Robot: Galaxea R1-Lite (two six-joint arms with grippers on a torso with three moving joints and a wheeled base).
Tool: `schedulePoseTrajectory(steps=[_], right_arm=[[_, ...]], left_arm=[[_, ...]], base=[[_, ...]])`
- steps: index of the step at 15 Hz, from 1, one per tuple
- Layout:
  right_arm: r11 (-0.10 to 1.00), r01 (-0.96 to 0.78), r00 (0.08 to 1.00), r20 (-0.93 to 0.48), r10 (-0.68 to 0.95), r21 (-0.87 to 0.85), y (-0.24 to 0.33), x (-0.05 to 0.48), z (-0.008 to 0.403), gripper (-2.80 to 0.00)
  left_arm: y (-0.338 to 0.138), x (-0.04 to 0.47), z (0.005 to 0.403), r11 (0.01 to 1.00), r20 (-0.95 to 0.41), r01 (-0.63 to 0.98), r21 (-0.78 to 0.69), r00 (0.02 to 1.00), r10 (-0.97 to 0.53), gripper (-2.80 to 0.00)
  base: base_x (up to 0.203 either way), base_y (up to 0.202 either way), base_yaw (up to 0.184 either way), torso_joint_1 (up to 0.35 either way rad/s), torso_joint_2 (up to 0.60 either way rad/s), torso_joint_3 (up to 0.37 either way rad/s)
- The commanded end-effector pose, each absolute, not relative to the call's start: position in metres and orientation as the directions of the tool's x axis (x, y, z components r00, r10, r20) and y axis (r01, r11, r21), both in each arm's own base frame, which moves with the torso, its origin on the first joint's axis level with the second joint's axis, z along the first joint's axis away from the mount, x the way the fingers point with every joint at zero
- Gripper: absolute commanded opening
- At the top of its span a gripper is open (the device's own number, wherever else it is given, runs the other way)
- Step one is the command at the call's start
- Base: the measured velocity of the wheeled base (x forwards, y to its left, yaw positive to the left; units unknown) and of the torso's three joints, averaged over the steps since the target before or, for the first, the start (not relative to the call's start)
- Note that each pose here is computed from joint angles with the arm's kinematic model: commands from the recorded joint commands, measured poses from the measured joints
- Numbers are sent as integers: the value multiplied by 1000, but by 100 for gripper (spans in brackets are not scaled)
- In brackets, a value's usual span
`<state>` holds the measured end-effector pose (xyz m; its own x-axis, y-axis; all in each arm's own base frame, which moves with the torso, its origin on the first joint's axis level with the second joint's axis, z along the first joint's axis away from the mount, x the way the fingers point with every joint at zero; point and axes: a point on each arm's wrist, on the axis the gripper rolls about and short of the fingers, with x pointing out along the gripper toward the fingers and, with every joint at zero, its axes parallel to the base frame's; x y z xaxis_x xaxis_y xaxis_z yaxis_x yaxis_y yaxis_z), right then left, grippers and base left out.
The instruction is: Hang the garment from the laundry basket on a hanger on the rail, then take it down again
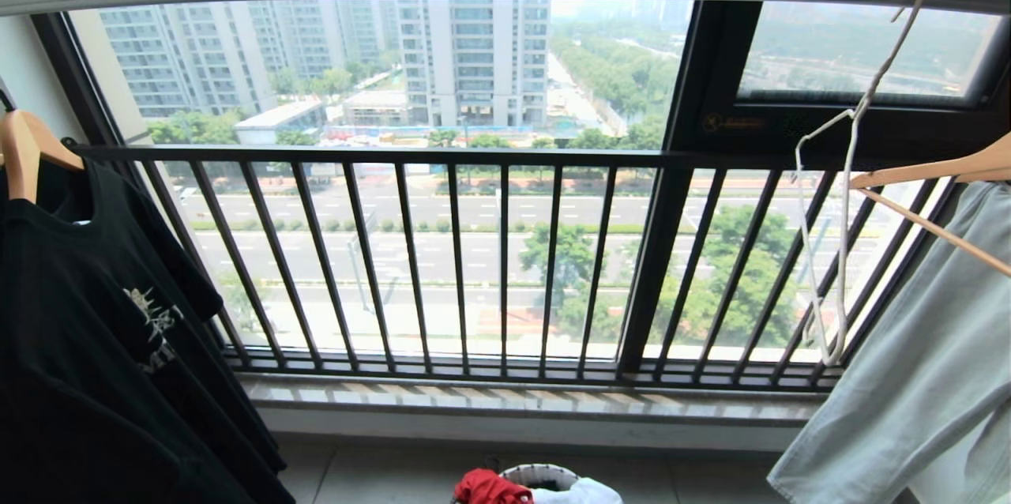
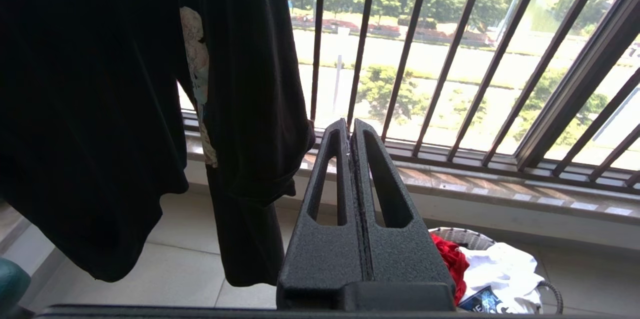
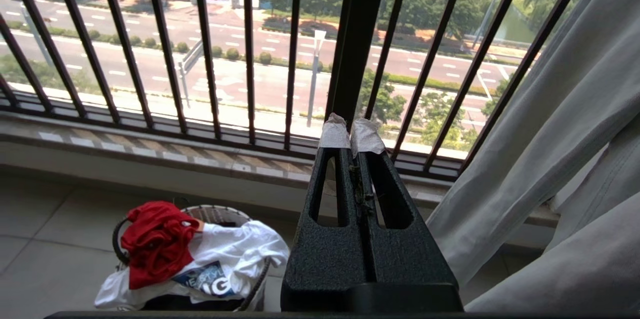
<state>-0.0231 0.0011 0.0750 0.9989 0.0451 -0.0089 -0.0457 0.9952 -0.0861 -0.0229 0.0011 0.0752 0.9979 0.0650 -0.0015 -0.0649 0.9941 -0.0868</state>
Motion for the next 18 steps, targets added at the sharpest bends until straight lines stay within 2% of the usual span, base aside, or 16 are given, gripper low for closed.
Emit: schedulePoseTrajectory(steps=[1, 18], right_arm=[[997, -45, 999, -12, 44, -65, 1, -23, 74, -280], [997, -45, 999, -12, 44, -64, 1, -23, 74, -280]], left_arm=[[1, -23, 75, 994, -2, -66, -87, 998, 66, -280], [1, -23, 75, 994, -2, -66, -87, 998, 66, -280]], base=[[0, 0, 0, 0, 0, 0], [0, 0, 0, 0, 0, 0]])
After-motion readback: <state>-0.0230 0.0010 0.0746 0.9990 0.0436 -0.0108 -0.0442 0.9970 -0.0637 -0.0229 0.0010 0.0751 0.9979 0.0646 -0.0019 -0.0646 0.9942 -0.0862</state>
